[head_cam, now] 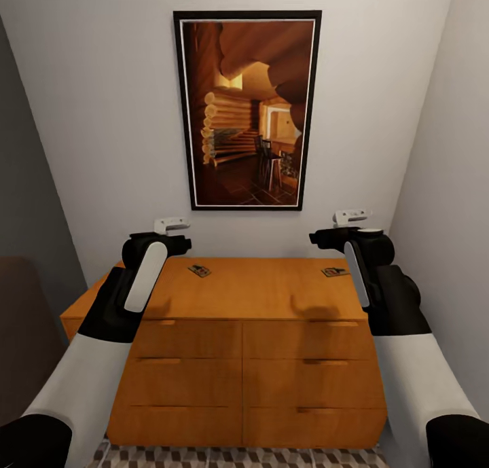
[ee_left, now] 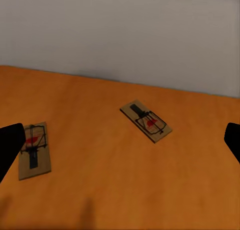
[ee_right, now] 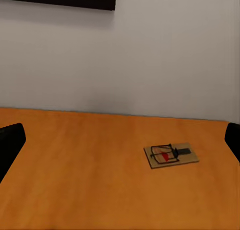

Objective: Take the four mousetraps from the cabinet in the bathroom and place them on the bathroom floor. Make sure all four end up on the same floor surface, and ensure that at least two of them are either under or directly next to the same bathroom sink.

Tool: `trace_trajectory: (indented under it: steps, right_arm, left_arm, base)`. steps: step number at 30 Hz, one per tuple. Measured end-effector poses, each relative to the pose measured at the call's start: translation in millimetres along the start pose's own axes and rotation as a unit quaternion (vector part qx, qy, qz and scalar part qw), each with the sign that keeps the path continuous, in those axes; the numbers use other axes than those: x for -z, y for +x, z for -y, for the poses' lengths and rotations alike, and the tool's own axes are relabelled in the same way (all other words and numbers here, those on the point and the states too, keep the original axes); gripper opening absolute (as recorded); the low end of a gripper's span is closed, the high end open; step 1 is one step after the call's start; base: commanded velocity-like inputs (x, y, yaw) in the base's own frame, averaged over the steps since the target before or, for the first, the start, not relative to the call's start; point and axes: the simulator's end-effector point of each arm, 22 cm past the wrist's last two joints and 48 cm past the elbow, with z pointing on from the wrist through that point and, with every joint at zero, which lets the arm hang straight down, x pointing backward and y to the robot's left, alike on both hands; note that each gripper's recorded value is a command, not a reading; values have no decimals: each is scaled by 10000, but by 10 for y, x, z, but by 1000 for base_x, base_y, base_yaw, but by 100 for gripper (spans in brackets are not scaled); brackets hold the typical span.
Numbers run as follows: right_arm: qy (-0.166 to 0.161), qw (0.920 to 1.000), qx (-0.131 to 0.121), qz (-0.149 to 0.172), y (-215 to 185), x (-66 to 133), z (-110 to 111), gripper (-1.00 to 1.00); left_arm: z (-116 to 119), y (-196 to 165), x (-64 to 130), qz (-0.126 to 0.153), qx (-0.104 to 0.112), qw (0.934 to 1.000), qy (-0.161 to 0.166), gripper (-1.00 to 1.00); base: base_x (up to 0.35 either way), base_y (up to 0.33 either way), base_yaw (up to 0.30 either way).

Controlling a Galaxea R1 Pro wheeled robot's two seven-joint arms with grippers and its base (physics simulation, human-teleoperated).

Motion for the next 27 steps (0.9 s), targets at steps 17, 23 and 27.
trace_trajectory:
  steps: [17, 23, 27]
  right_arm:
    - [409, 9989, 193, -80, 112, -9, 494, 100]
    - [479, 9986, 227, -80, 114, -5, 576, 100]
    - [758, 9966, 311, -88, 119, 26, 940, 100]
  left_arm:
    - [57, 55, -4, -55, -5, 10000, 44, 100]
    - [66, 70, -6, -69, -6, 10000, 50, 100]
    - [100, 132, -11, -122, 0, 9999, 82, 100]
  base:
    - [6, 0, 0]
    - [0, 0, 0]
    - [0, 0, 0]
